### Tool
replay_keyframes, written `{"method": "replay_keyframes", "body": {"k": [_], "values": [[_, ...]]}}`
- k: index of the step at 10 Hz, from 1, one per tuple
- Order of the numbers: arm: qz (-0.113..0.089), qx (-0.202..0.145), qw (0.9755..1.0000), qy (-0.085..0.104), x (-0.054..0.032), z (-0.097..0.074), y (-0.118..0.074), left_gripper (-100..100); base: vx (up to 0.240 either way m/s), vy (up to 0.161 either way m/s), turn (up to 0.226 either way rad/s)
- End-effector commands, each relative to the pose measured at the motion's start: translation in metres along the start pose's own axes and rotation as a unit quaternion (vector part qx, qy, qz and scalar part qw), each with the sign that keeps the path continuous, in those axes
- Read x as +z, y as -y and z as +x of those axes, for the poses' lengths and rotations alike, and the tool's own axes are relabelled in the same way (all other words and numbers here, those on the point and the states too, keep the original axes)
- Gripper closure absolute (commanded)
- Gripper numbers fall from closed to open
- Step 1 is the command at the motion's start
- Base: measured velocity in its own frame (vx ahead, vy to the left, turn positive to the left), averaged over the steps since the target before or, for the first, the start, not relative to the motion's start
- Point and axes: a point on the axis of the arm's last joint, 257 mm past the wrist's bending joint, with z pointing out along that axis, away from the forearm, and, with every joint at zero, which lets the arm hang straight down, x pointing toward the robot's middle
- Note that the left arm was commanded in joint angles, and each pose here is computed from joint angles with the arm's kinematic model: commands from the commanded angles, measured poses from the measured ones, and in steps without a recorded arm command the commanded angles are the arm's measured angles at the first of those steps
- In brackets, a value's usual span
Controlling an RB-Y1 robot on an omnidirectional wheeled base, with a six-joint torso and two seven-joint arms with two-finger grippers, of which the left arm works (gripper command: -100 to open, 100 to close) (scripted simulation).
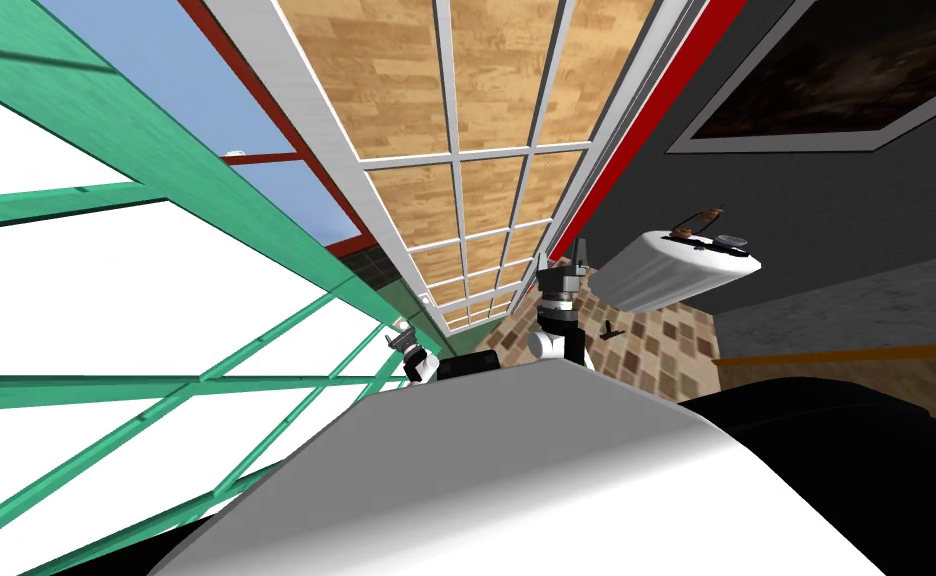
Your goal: Push the door open
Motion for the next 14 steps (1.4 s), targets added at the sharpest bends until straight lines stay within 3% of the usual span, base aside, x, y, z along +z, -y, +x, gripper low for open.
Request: {"method": "replay_keyframes", "body": {"k": [1, 5, 6, 9, 12, 13, 14], "values": [[0.009, 0.013, 0.9999, -0.004, 0.0077, -0.003, 0.021, 100, 0.008, 0.005, 0.015], [0.009, 0.013, 0.9999, -0.004, 0.0077, -0.003, 0.021, 100, -0.005, 0.001, -0.002], [0.021, 0.006, 0.9997, -0.003, 0.0104, -0.001, 0.014, 100, 0.029, 0.022, -0.201], [0.066, 0.012, 0.9977, -0.012, 0.0195, 0.003, 0.048, 100, 0.034, 0.084, -0.164], [0.066, 0.012, 0.9977, -0.012, 0.0195, 0.003, 0.048, 100, 0.03, 0.036, 0.006], [0.095, 0.014, 0.9953, -0.017, 0.0239, 0.005, 0.069, 100, 0.026, 0.048, -0.225], [0.095, 0.014, 0.9953, -0.017, 0.0239, 0.005, 0.069, 100, 0.005, 0.066, -0.105]]}}
